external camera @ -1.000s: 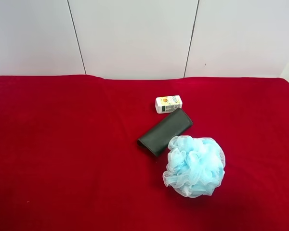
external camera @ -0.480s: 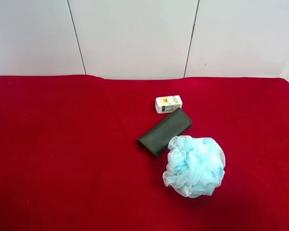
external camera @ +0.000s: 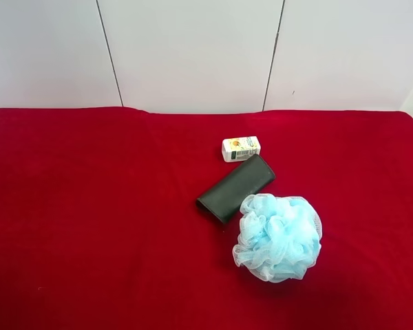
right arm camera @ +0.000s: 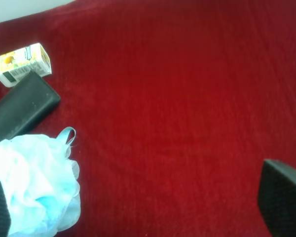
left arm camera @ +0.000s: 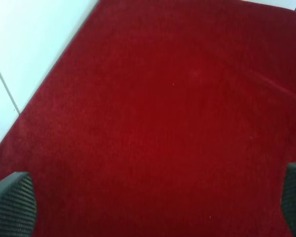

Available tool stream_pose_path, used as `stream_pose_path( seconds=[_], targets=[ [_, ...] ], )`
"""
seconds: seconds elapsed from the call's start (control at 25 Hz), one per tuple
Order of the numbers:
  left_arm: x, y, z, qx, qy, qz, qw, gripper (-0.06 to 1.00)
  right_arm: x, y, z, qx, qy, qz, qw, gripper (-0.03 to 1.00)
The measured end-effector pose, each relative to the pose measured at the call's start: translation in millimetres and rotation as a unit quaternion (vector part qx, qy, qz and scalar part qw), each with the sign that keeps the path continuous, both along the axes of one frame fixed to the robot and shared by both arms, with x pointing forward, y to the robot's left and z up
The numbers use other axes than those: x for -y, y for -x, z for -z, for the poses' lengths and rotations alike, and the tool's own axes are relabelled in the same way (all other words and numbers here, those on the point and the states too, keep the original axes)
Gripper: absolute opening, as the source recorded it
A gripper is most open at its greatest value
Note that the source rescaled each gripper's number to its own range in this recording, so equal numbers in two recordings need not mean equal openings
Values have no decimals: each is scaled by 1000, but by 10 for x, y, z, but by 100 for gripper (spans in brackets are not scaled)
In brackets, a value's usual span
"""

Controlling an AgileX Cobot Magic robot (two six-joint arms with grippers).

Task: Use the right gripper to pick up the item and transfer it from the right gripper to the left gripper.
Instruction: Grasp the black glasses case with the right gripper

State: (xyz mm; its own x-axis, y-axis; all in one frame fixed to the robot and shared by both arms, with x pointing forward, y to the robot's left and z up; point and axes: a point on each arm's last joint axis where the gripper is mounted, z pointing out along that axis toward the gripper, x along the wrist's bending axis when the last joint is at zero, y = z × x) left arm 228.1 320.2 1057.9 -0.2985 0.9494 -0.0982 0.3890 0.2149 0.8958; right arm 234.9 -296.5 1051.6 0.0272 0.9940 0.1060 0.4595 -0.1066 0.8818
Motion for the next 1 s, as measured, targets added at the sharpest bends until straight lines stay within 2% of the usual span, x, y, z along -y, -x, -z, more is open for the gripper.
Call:
stream_pose_path(
  seconds=[0.12, 0.24, 0.32, 0.44, 0.56, 0.72, 0.76, 0.84, 1.0],
  targets=[
    [0, 0, 0, 0, 0, 0, 1000, 100, 0, -14, -117, 2, 13, -7, 1000, 100],
    [0, 0, 0, 0, 0, 0, 1000, 100, 8, -111, -381, -6, 47, -27, 999, 100],
    [0, 0, 0, 0, 0, 0, 1000, 100, 28, -264, -707, -11, 94, -54, 994, 100],
    [0, 0, 0, 0, 0, 0, 1000, 100, 35, -499, -992, -23, 149, -79, 985, 100],
    [0, 0, 0, 0, 0, 0, 1000, 100, 25, -800, -1204, -44, 218, -110, 969, 100],
    [0, 0, 0, 0, 0, 0, 1000, 100, -50, -1312, -1328, -83, 309, -174, 931, 100],
    [0, 0, 0, 0, 0, 0, 1000, 100, -83, -1456, -1329, -94, 335, -197, 917, 100],
    [0, 0, 0, 0, 0, 0, 1000, 100, -159, -1715, -1300, -114, 384, -242, 884, 100],
    [0, 0, 0, 0, 0, 0, 1000, 100, -343, -2210, -1077, -143, 482, -340, 795, 100]
  ],
)
